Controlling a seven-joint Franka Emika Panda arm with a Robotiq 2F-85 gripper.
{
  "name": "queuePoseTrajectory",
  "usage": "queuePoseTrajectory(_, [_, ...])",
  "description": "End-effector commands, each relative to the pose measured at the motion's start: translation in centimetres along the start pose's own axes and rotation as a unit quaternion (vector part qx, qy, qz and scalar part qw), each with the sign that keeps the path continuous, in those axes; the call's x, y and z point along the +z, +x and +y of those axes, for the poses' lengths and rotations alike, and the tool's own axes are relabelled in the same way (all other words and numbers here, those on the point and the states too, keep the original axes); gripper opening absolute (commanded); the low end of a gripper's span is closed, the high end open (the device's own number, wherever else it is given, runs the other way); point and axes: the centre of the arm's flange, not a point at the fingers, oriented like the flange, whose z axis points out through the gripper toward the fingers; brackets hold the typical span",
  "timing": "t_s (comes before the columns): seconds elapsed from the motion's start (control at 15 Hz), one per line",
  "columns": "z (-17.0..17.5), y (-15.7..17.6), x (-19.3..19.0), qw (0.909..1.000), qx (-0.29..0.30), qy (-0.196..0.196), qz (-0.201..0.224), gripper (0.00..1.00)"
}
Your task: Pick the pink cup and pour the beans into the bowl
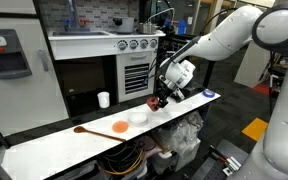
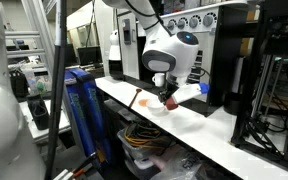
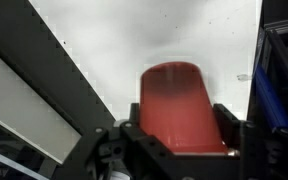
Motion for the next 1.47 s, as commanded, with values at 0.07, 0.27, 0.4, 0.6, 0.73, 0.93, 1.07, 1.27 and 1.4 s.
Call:
queuePoseTrajectory(0.07, [0.0,0.0,0.0,1.0000,0.000,0.000,0.000,0.73])
queuePoseTrajectory(0.27, [0.0,0.0,0.0,1.0000,0.000,0.000,0.000,0.73])
queuePoseTrajectory(0.4, [0.1,0.0,0.0,1.0000,0.000,0.003,-0.004,0.48])
queuePoseTrajectory(0.6, [0.3,0.6,0.1,0.9994,-0.022,0.013,-0.023,0.48])
queuePoseTrajectory(0.73, [0.3,1.0,0.2,0.9984,-0.037,0.022,-0.037,0.48])
queuePoseTrajectory(0.93, [0.4,1.7,0.3,0.9958,-0.062,0.032,-0.058,0.48])
queuePoseTrajectory(1.07, [0.6,2.4,0.5,0.9935,-0.079,0.038,-0.073,0.48])
queuePoseTrajectory(1.27, [0.8,3.6,0.8,0.9887,-0.102,0.046,-0.100,0.48])
queuePoseTrajectory(1.4, [1.0,4.4,0.9,0.9847,-0.117,0.050,-0.119,0.48])
